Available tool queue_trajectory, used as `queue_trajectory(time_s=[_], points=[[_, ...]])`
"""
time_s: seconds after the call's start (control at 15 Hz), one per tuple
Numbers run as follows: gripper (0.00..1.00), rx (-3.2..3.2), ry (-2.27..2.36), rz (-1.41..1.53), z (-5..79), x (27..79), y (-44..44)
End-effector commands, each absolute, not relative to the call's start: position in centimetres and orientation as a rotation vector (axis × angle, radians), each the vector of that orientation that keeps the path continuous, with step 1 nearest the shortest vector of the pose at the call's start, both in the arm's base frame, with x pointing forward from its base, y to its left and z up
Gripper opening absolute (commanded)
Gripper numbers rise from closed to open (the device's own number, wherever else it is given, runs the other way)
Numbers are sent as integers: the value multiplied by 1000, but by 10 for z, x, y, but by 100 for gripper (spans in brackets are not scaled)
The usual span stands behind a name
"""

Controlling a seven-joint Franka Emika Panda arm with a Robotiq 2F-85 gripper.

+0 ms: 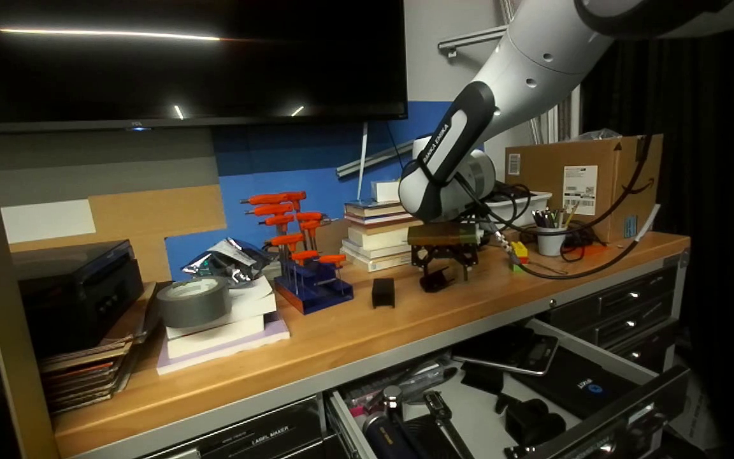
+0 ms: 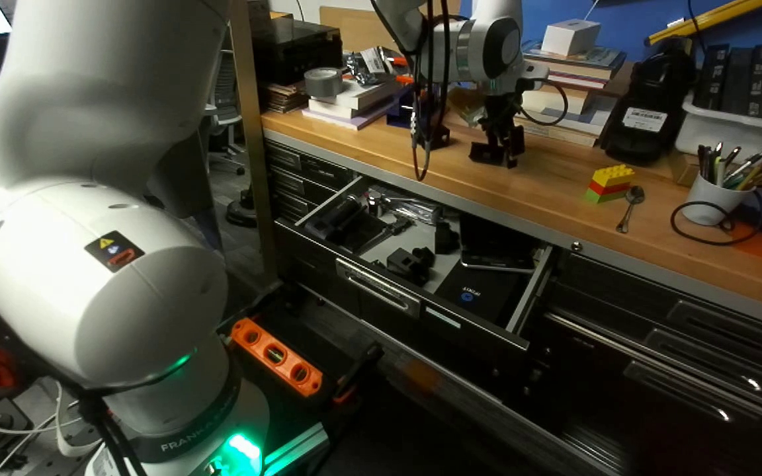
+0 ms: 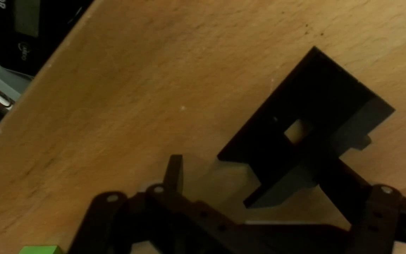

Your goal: Put the black objects on the tabletop in the open drawer and then close the drawer

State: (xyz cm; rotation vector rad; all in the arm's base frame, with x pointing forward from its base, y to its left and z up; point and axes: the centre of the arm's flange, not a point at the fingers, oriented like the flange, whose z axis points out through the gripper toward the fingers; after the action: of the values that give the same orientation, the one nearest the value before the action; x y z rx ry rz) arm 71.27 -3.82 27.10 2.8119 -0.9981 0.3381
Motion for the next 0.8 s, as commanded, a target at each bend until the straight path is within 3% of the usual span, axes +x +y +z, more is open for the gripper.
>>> queue_trajectory(time_s=[0.0,0.73], points=[[100,2809,-1010,265,281,722,-39],[100,2734,-1195,-73,284,702,-23]])
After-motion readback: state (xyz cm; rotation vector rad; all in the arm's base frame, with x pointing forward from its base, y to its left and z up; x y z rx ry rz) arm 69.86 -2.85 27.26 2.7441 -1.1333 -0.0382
